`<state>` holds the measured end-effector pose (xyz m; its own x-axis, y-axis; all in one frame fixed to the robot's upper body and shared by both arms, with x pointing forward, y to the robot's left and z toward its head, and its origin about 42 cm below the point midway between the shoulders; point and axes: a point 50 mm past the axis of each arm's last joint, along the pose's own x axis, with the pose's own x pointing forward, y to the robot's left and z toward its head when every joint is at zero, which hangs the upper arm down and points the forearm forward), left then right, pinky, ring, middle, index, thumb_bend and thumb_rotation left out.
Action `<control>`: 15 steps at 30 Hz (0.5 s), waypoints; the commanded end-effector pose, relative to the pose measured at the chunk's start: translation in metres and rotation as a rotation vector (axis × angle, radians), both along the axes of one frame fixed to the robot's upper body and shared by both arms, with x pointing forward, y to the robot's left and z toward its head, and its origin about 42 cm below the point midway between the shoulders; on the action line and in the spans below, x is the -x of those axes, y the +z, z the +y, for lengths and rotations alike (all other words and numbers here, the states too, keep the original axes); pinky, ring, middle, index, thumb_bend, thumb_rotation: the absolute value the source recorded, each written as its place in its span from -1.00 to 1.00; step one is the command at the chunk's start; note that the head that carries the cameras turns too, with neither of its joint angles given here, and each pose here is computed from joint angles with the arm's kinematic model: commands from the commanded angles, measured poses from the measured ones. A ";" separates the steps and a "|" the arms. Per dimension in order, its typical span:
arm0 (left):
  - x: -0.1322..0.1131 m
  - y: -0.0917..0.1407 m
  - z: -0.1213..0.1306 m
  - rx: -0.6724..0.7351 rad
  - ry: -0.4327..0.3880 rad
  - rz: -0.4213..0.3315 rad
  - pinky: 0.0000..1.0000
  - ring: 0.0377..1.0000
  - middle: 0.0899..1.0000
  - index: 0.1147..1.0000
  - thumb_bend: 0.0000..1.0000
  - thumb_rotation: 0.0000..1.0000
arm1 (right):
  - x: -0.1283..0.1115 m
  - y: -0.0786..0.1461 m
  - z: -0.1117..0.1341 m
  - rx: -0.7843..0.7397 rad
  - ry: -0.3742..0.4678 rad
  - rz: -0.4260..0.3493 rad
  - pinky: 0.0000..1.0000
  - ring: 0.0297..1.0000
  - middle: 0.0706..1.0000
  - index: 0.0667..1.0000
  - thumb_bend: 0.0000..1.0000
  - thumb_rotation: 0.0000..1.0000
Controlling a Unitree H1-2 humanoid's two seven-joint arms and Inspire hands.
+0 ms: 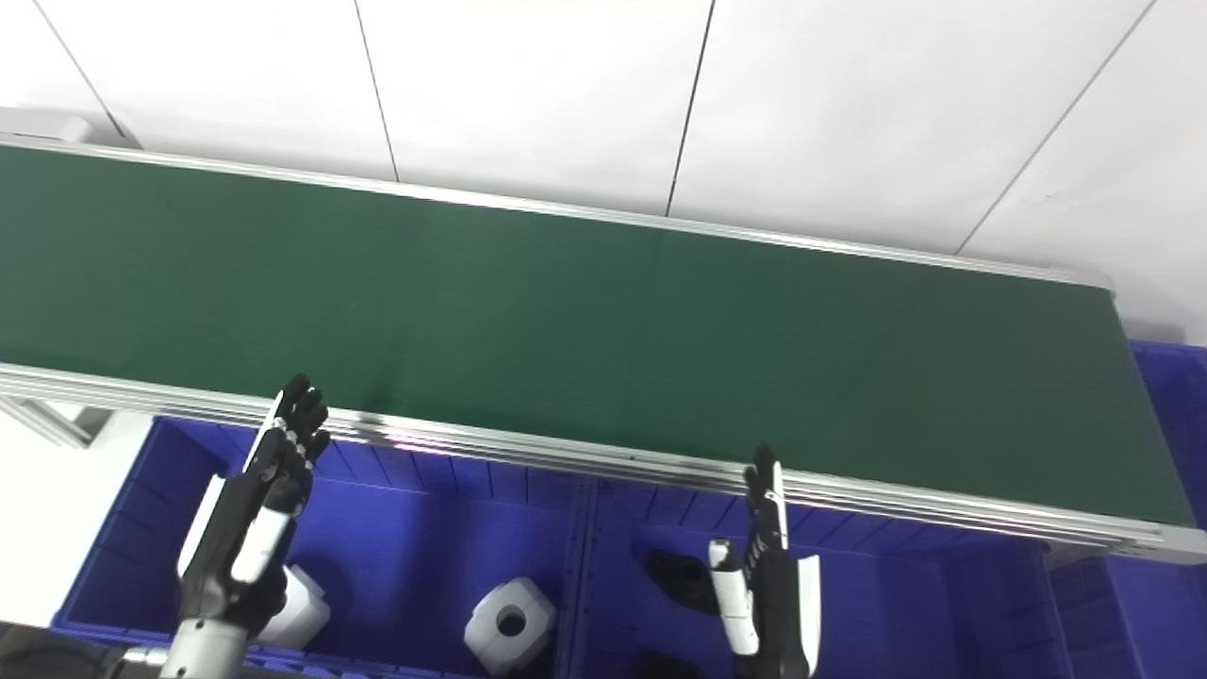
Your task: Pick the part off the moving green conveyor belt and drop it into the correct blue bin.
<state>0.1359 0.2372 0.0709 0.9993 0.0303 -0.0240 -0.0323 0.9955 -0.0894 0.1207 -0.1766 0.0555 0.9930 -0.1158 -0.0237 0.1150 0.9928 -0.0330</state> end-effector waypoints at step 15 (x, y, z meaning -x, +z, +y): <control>-0.011 0.011 -0.010 0.000 -0.061 -0.096 1.00 1.00 1.00 1.00 0.95 0.56 | 0.003 0.007 -0.001 -0.070 -0.047 -0.004 0.92 0.91 1.00 1.00 0.70 0.97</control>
